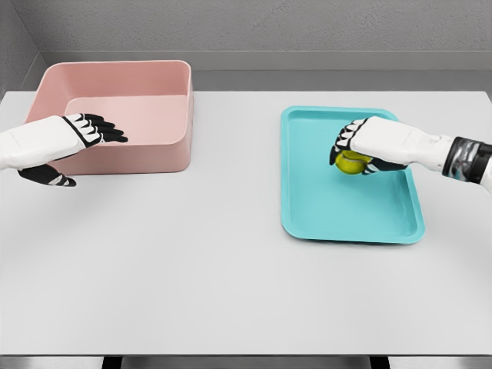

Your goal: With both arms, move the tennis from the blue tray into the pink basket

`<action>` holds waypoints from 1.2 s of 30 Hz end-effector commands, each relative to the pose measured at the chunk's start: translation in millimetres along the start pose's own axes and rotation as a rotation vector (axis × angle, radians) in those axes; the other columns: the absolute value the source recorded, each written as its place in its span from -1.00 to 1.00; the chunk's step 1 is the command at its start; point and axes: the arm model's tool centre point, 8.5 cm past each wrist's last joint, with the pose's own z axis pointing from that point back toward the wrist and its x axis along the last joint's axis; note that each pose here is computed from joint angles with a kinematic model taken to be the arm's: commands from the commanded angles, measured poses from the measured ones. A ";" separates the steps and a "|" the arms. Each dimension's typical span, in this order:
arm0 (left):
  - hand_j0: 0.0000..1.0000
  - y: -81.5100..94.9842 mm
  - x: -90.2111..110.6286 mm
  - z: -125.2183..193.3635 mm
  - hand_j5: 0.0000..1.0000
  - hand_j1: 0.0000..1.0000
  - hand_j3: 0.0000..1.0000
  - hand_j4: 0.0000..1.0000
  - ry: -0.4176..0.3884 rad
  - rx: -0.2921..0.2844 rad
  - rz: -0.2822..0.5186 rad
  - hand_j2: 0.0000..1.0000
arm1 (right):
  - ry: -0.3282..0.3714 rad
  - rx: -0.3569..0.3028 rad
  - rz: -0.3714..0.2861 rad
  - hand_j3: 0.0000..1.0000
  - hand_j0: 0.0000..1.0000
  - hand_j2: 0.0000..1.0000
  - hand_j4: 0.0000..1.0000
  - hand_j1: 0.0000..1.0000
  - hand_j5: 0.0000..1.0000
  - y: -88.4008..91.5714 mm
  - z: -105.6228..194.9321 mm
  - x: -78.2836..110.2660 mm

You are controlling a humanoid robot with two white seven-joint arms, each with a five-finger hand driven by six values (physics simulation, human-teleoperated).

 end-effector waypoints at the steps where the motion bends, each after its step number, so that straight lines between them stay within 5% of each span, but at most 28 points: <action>1: 1.00 1.5 -0.3 0.5 1.00 1.00 1.00 1.00 0.001 0.005 0.003 1.00 | -0.019 -0.007 0.015 0.05 0.05 0.05 0.05 0.05 0.05 -4.1 -2.2 6.7; 21: 1.00 2.9 1.3 -0.4 1.00 1.00 1.00 1.00 -0.004 0.007 0.000 1.00 | -0.200 -0.039 0.171 0.02 0.02 0.02 0.02 0.02 0.02 -24.3 -25.7 74.8; 36: 1.00 6.0 3.7 -1.2 1.00 1.00 1.00 1.00 -0.013 0.013 -0.006 1.00 | -0.270 -0.071 0.198 -0.01 -0.01 -0.01 -0.01 -0.01 -0.01 -27.4 -60.4 101.4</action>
